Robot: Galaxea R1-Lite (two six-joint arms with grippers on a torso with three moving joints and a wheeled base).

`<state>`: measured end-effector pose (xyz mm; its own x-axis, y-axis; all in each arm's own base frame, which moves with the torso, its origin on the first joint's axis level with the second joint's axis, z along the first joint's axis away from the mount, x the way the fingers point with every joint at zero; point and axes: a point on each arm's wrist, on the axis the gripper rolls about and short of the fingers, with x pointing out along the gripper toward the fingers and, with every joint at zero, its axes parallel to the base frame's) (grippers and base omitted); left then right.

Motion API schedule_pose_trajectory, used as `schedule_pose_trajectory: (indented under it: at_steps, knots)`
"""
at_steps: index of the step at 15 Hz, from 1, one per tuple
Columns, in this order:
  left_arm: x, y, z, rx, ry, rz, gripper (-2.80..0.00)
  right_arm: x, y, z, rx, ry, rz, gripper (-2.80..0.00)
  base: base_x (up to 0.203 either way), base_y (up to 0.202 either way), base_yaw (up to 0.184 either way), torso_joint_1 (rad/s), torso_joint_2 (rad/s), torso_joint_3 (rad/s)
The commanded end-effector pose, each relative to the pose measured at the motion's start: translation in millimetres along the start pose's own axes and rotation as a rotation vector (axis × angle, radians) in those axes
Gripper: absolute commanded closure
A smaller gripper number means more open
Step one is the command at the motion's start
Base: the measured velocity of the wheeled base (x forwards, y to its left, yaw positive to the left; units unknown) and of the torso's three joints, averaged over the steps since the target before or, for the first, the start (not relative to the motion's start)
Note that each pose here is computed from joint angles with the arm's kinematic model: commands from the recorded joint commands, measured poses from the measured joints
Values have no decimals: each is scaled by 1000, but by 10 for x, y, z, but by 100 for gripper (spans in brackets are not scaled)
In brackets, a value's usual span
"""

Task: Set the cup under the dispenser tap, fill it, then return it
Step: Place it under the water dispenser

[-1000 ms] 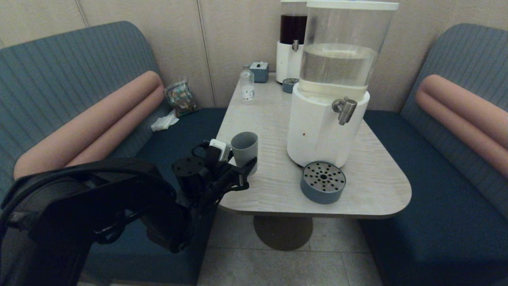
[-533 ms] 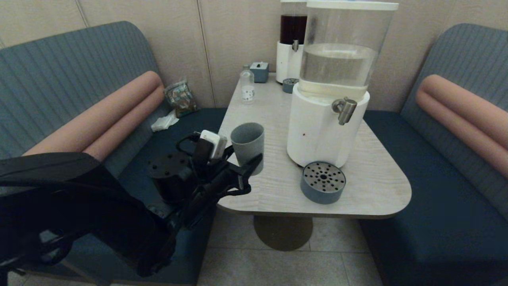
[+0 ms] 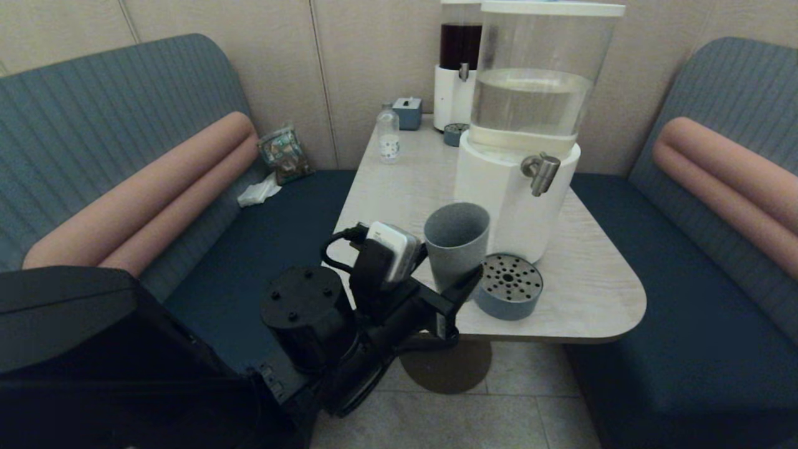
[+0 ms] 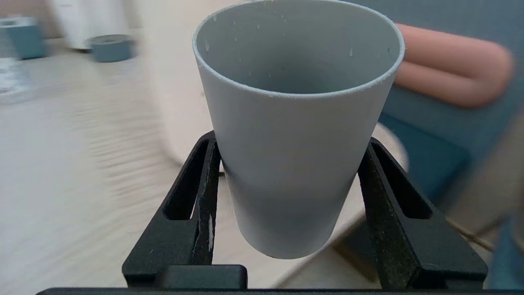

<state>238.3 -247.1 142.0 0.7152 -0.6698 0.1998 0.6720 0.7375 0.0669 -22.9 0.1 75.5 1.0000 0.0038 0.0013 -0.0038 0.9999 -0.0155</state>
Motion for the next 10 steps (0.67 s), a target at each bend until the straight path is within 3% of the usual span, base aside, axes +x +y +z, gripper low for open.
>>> schedule_pose_trajectory:
  at_steps: [1, 4, 10]
  knots:
    - [31, -131, -60, -6, 5, -30, 0, 1, 0, 0, 0, 1, 1, 0, 0, 0, 0, 0, 0, 0]
    - [95, -345, -91, -11, -3, -58, 0, 1, 0, 0, 0, 1, 1, 0, 0, 0, 0, 0, 0, 0]
    - [261, -558, -311, -13, 29, -75, 0, 1, 0, 0, 0, 1, 1, 0, 0, 0, 0, 0, 0, 0]
